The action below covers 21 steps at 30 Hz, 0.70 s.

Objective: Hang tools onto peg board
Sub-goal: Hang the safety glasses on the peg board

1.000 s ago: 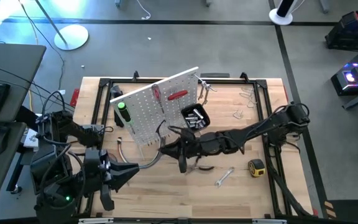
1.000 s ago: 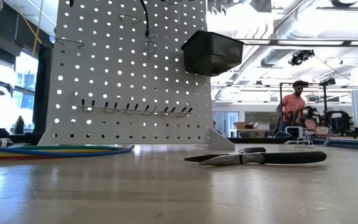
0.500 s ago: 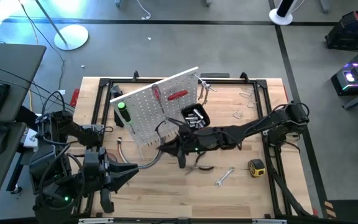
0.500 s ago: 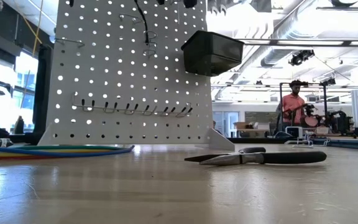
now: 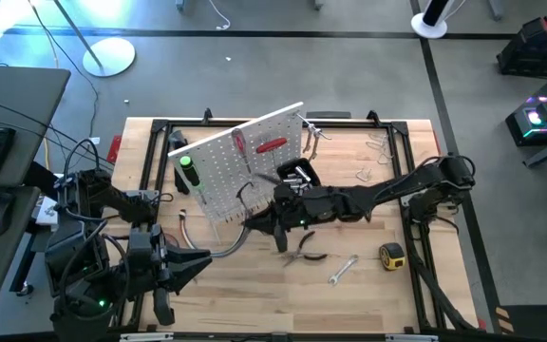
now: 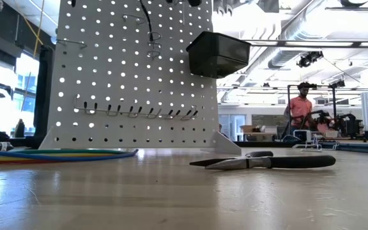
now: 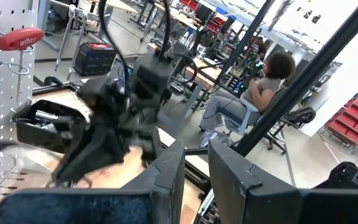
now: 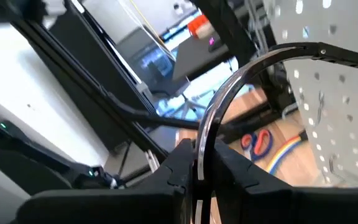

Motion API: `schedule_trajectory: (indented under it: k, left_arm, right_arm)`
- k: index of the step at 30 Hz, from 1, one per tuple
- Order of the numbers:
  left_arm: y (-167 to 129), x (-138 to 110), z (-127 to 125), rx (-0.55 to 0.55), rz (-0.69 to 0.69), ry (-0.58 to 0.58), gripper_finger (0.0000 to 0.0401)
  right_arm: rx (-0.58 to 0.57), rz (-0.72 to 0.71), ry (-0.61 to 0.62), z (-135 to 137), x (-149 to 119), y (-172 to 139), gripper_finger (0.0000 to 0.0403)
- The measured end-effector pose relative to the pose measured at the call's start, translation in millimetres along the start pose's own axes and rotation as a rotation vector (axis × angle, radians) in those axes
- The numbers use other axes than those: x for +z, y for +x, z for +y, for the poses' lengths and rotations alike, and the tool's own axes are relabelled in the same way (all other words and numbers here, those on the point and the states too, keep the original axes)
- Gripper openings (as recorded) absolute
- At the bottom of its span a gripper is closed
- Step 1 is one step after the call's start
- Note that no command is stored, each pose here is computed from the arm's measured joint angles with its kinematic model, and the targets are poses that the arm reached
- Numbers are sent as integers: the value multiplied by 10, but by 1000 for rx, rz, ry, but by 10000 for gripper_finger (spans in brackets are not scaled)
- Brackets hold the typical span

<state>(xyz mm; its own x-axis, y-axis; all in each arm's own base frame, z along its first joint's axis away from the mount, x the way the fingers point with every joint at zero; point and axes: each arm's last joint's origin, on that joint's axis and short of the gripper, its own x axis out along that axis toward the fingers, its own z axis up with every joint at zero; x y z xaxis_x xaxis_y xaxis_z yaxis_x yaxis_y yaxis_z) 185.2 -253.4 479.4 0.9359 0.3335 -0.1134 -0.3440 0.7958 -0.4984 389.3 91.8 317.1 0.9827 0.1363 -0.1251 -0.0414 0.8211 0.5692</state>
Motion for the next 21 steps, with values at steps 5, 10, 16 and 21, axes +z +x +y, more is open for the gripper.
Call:
schedule_trajectory:
  k: [5, 10, 16, 21]
  left_arm:
    - [0, 1, 0, 0, 0, 0, 65]
    - [1, 1, 2, 2, -3, 3, 65]
    - [1, 2, 2, 4, -5, 12, 65]
    - [4, 3, 3, 5, -6, 23, 65]
  right_arm:
    - [2, -44, -3, -1, 175, -104, 32]
    - [16, -31, 12, -43, 235, -128, 32]
    - [15, 14, -6, -29, 180, -130, 32]
    - [9, 73, -22, -18, 110, -134, 32]
